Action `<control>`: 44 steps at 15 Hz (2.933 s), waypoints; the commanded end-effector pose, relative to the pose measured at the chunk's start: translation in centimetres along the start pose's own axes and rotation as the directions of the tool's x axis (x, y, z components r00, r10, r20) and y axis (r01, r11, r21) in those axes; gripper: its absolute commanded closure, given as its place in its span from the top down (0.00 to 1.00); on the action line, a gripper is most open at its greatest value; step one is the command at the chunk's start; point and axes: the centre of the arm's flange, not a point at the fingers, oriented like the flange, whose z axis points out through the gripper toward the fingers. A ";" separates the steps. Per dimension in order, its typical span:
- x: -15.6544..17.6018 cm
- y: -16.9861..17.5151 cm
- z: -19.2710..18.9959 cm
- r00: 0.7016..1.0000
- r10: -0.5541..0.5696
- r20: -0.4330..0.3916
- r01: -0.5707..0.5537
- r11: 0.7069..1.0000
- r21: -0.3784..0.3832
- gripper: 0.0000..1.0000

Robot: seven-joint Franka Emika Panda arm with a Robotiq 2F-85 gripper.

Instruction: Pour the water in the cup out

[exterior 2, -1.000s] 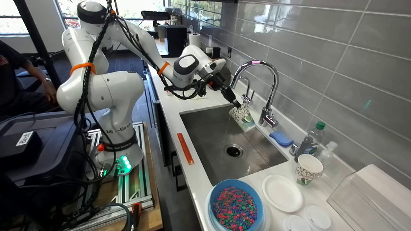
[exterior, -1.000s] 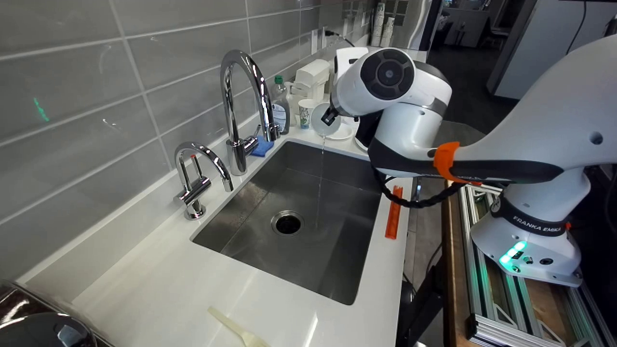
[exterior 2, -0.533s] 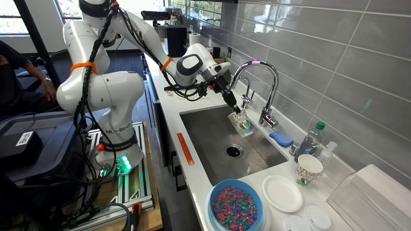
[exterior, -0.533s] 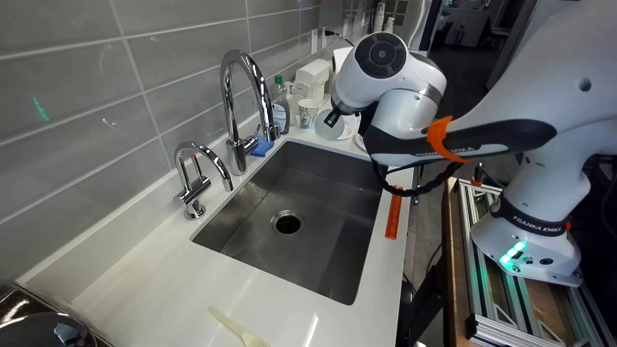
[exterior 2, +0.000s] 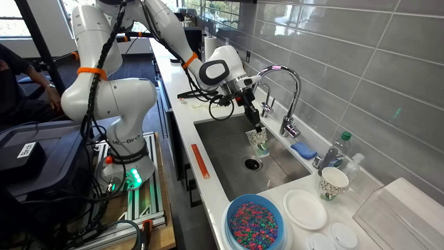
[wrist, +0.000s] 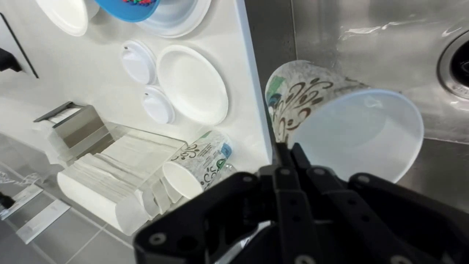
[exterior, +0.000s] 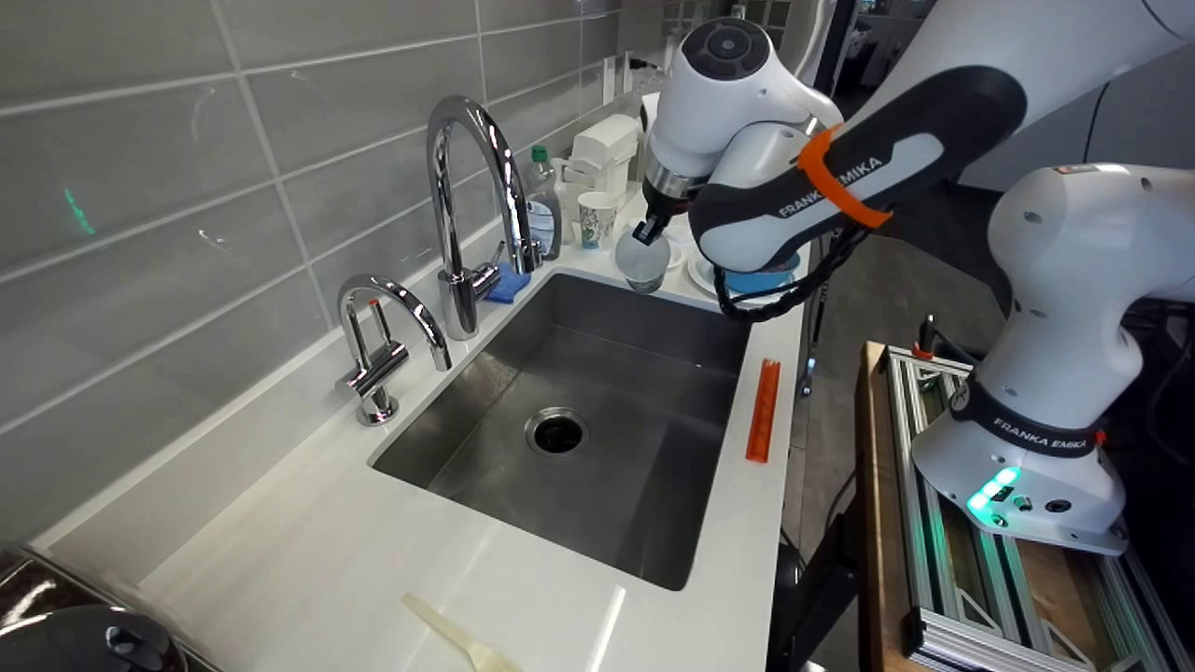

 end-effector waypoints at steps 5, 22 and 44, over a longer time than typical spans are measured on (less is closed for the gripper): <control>0.7 1.2 4.8 0.992 -0.084 0.092 0.054 0.956 0.288 0.01; -1.4 1.9 7.8 0.985 -0.110 0.132 0.032 0.870 0.491 0.03; -0.2 0.2 15.3 0.988 0.006 0.155 -0.102 0.776 0.622 0.01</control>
